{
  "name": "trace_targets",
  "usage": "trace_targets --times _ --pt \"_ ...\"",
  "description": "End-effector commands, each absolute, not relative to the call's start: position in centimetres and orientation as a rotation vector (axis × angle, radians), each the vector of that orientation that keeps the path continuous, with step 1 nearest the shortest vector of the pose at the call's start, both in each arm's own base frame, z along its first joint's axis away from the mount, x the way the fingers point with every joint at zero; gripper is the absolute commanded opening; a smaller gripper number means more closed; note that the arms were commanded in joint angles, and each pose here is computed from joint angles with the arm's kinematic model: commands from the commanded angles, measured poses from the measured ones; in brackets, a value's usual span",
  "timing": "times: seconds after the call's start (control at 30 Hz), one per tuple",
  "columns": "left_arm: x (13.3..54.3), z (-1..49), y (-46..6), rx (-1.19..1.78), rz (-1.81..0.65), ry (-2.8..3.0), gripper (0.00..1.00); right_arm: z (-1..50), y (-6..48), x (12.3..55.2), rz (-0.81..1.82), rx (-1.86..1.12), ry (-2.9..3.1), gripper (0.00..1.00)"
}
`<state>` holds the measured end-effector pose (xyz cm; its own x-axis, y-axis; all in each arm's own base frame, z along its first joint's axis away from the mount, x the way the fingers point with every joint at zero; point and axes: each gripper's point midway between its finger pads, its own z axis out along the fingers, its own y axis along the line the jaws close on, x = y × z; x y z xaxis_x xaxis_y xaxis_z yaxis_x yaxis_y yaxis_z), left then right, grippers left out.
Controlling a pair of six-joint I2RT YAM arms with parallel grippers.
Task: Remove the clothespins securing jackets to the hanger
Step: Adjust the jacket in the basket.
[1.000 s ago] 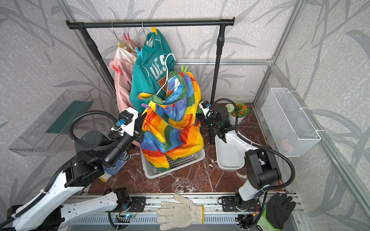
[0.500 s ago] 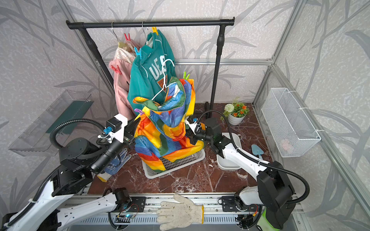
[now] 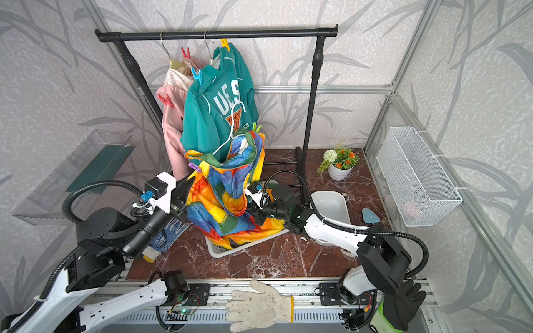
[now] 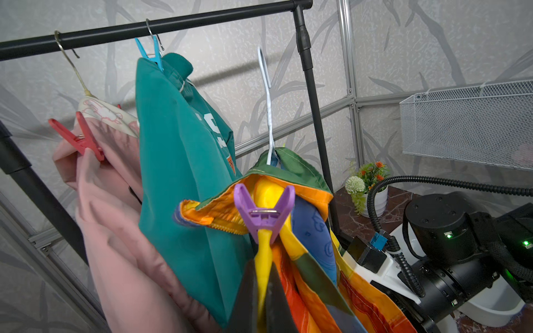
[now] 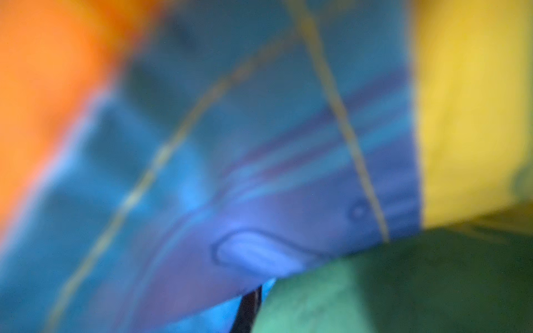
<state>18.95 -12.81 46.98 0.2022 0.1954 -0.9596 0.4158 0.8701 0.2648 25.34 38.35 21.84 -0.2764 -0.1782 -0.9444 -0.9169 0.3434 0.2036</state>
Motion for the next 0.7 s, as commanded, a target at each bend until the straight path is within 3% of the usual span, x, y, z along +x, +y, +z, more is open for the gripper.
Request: trace_targets --times 0.0,0.23,0.47,0.67 --pt "19.5 48.0 -11.9 0.430 -0.156 1.342 0.00 18.9 37.5 27.3 0.910 -0.874 1.799 0.07" --pt "20.8 45.3 -13.6 0.473 -0.125 1.368 0.00 15.9 37.1 28.4 0.843 -0.832 1.880 0.12" --pt "21.4 43.5 -16.1 0.518 -0.177 1.349 0.00 16.9 34.1 29.4 0.639 -0.801 1.877 0.31" --pt "22.0 42.8 -17.4 0.519 -0.201 1.329 0.00 17.6 30.2 30.2 0.442 -0.737 1.923 0.74"
